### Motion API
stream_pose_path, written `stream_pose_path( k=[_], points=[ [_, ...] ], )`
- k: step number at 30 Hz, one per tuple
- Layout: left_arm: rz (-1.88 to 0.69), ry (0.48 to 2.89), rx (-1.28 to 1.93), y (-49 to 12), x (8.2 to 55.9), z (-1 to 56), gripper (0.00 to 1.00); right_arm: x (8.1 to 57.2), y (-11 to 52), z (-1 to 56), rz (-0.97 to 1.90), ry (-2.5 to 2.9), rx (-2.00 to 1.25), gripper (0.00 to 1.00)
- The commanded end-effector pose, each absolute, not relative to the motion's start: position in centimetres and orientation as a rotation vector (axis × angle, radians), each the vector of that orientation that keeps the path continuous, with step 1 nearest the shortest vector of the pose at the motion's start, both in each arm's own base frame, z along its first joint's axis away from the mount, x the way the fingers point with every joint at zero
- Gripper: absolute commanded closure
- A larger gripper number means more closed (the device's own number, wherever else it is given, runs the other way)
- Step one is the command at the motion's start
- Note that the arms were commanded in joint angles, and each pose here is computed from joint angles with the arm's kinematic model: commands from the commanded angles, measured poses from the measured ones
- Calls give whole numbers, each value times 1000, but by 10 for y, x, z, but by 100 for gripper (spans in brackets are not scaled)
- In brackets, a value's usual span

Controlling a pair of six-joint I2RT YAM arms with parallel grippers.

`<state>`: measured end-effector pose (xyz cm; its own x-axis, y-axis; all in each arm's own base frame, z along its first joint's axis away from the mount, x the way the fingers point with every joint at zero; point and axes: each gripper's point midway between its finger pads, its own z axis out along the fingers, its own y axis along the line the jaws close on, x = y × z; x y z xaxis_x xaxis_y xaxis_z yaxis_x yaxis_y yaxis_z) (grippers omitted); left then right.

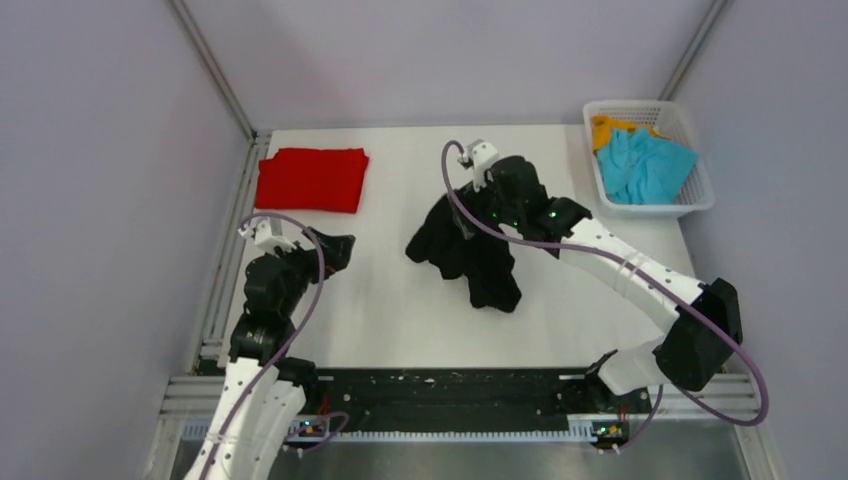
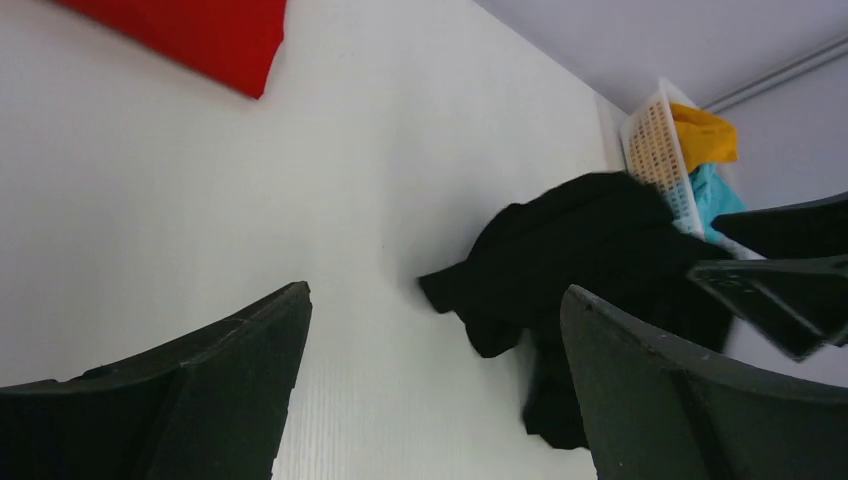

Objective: Fold and stack the t-shirts
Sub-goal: Move the tshirt to the center of the board, then flatten out the tshirt

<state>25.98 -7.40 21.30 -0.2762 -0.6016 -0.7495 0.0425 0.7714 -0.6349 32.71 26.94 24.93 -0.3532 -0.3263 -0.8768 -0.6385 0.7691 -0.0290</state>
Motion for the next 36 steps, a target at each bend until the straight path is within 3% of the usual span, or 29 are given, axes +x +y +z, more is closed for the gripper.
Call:
stream_pose_path(
  k=[1, 8, 18, 24, 30, 34, 36],
  points=[
    [-823, 1815, -372, -102, 260, 208, 1, 357, 237, 242, 229, 1946, -401, 1],
    [-952, 2052, -366, -138, 276, 159, 1, 324, 199, 207, 247, 1973, -195, 1],
    [-842, 2430, -192, -196, 326, 83, 1, 277, 154, 160, 242, 2044, -62, 1],
    [-815, 2527, -196, -206, 351, 48, 1, 261, 148, 149, 309, 2064, 3, 1],
    [-1057, 2501, -48, -244, 355, 44, 3, 254, 144, 140, 312, 2089, 33, 1],
    [-1106, 2502, 45, -262, 349, 41, 9, 250, 136, 129, 272, 2121, 79, 2],
    [-1107, 2517, 49, -264, 348, 37, 27, 249, 133, 128, 259, 2129, 97, 2]
  ],
)
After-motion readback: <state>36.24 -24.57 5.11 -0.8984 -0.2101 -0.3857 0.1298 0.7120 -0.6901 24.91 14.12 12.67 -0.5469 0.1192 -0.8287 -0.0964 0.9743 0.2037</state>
